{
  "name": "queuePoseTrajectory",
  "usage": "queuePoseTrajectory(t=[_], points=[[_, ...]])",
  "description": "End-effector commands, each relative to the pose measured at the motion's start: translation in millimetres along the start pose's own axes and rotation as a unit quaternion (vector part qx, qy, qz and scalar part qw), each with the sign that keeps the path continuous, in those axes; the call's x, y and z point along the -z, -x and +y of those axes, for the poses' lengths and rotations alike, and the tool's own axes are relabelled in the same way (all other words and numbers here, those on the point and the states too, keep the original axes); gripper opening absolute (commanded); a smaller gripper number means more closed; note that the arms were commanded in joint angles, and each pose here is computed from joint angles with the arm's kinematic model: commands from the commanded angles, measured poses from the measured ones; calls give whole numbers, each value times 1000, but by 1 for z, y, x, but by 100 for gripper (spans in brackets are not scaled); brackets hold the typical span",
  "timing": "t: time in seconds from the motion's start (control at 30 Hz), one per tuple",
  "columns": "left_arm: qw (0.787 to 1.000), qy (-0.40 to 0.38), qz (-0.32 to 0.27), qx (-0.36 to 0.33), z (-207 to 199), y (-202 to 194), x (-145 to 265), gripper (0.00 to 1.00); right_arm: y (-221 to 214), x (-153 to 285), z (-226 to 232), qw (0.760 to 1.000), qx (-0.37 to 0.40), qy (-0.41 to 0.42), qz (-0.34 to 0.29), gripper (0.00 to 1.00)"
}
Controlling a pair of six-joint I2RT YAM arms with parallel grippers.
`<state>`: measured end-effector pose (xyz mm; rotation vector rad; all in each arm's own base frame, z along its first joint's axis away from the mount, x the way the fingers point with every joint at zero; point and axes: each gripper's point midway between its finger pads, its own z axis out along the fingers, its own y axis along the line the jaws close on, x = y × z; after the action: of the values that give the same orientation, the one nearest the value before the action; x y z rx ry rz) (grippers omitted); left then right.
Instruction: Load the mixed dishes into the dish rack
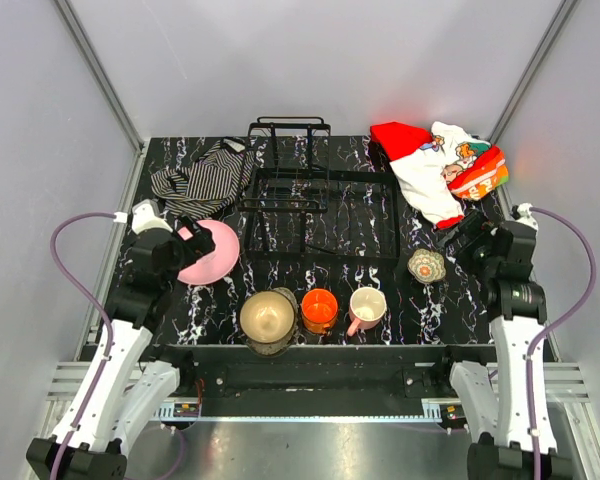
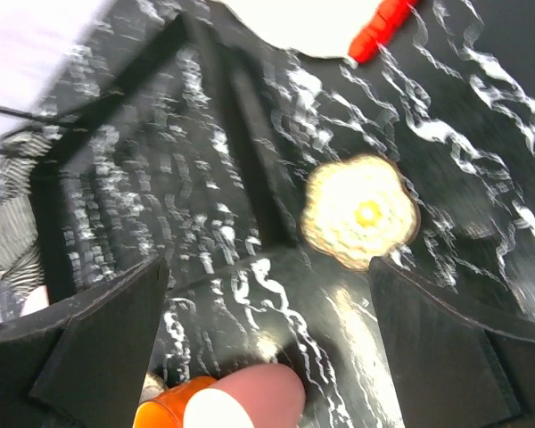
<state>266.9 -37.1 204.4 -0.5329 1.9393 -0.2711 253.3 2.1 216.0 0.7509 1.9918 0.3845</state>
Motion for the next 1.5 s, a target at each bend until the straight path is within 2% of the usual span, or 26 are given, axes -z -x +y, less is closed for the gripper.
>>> queuePoseTrajectory(t=[0.0,0.3,0.47,0.6,0.67,0.7,0.73,0.83,1.0,1.17,1.47], points=[[999,-29,-18,-5,-10,9,4,99,-1,-8,-23,996,-26,-80,19,100],[999,-28,-16,-6,-8,4,2,99,-41,-47,-46,979,-82,-144,120,100],[999,-29,-13,-9,-8,2,0,99,-53,-53,-69,971,-94,-188,114,100],[999,-28,-14,-7,-6,0,0,99,-61,-56,-72,970,-93,-187,123,100],[999,-30,-14,-5,-7,0,1,99,-59,-55,-67,972,-93,-175,122,100],[999,-31,-15,-3,-7,0,1,99,-50,-55,-62,978,-85,-158,104,100],[999,-32,-14,-2,-7,-1,1,99,-50,-54,-49,982,-83,-124,113,100],[999,-39,-14,0,-9,-2,1,99,-39,-45,-28,989,-67,-87,103,100],[999,-52,-7,4,-15,-4,-1,99,-41,-28,3,992,-20,-64,102,100],[998,-57,-9,2,-17,-2,0,99,-78,-10,38,990,40,-44,128,100],[998,-62,-11,4,-19,0,3,99,-113,24,48,982,95,-76,147,94]])
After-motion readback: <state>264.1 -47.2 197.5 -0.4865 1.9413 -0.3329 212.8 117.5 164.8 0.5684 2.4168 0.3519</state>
